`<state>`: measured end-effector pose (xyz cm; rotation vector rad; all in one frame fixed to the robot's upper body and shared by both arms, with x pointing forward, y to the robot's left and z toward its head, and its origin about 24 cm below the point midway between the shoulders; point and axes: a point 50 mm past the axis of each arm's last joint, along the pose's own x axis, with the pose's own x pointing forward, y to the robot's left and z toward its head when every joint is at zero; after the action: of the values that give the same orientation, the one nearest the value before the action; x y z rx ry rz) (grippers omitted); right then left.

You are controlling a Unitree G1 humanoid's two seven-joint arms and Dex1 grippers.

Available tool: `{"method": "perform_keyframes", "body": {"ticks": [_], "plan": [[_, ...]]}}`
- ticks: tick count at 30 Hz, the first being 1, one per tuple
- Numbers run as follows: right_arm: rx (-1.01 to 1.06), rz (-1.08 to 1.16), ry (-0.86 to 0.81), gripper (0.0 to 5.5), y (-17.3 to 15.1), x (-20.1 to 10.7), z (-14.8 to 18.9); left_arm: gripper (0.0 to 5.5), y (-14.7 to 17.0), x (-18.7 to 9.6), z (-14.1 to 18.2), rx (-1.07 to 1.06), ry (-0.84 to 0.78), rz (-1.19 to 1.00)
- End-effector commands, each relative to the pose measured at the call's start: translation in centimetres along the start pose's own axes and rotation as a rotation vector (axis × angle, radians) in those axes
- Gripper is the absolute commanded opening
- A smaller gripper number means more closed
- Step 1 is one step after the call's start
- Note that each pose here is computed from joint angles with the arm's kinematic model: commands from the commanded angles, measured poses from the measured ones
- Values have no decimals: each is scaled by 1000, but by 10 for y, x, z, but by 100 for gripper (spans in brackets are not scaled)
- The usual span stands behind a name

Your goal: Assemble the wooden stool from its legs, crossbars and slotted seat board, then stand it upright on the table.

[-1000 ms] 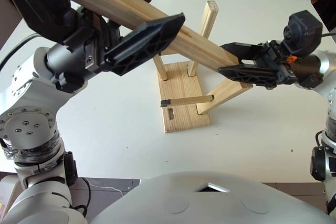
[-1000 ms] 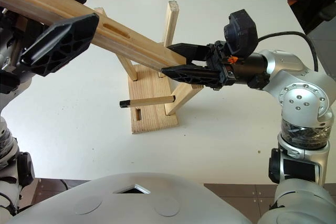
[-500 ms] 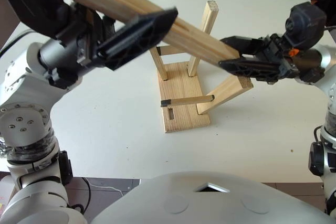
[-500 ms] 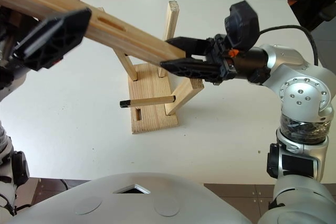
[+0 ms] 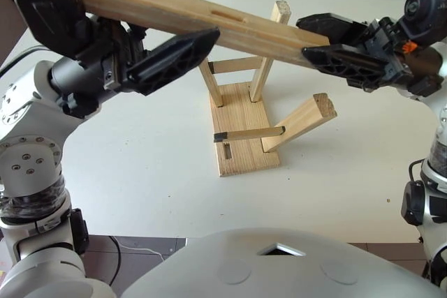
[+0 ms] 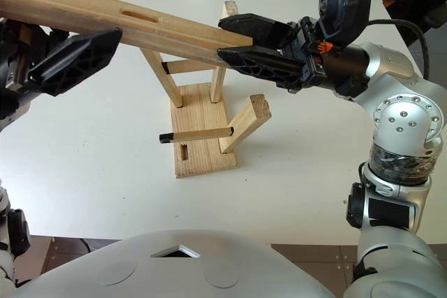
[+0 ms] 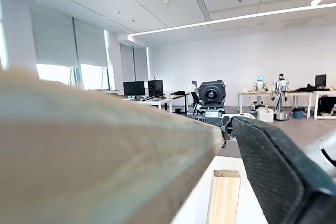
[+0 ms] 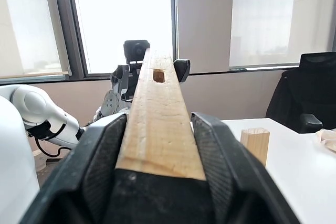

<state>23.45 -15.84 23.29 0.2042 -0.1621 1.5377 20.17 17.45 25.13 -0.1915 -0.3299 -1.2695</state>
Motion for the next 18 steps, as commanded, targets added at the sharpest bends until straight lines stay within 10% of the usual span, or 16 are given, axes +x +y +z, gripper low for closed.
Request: {"method": "perform_keyframes", "body": {"ticks": [1,18], "plan": [[-77,-18,52,205,1,0,-1,387,2,-2,3,-9,52,-40],[-144,30,126,205,0,5,6,387,18,-18,2,47,219,-29]]}}
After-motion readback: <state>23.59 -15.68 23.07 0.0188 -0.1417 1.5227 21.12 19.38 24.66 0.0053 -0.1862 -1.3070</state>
